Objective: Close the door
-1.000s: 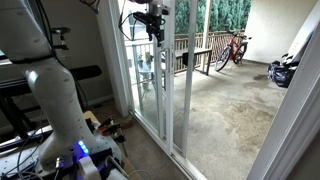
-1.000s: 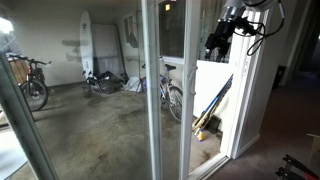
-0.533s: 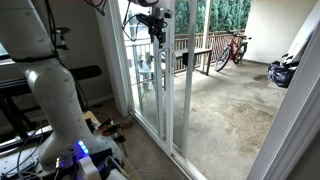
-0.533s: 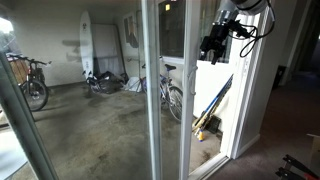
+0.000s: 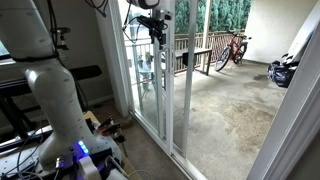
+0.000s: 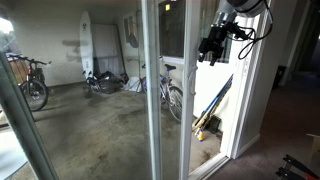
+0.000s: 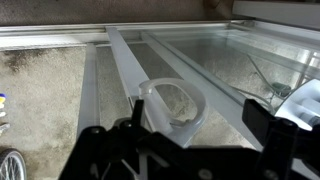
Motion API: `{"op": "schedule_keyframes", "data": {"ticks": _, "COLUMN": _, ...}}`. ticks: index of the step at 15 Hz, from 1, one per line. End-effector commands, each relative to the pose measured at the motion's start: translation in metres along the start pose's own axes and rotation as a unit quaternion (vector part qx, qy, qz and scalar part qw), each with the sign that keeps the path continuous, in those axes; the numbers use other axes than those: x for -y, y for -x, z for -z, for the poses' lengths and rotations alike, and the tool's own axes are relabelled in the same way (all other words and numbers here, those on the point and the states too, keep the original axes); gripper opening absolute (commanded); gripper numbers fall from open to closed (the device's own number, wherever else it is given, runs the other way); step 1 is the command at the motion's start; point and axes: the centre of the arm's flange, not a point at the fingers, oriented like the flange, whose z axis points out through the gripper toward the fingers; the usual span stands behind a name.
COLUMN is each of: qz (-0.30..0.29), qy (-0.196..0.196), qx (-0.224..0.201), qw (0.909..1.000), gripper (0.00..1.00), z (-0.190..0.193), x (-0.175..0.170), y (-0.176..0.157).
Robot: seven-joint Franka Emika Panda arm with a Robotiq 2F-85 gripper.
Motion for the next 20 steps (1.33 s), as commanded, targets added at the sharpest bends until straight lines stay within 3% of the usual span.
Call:
{"op": "schedule_keyframes", "data": {"ticks": 1, "qz": -0.011, "qy": 0.001, "qx": -0.012, "qw": 0.9999, "gripper": 1.00, "z": -0.021, "x": 0.005, "y": -0.015}}
{"op": "schedule_keyframes", "data": {"ticks": 14, "qz": -0.042, "qy": 0.008, "qx": -0.103, "qw": 0.9937, "gripper": 1.00, "z": -0.040, "x": 0.000, "y": -0.034}}
{"op": "schedule_keyframes", "data": {"ticks": 20, "qz": -0.072, "qy": 0.014, "qx": -0.089, "qw": 0.9933, "gripper": 1.00, "z": -0.055, "x": -0.009, "y": -0.038}}
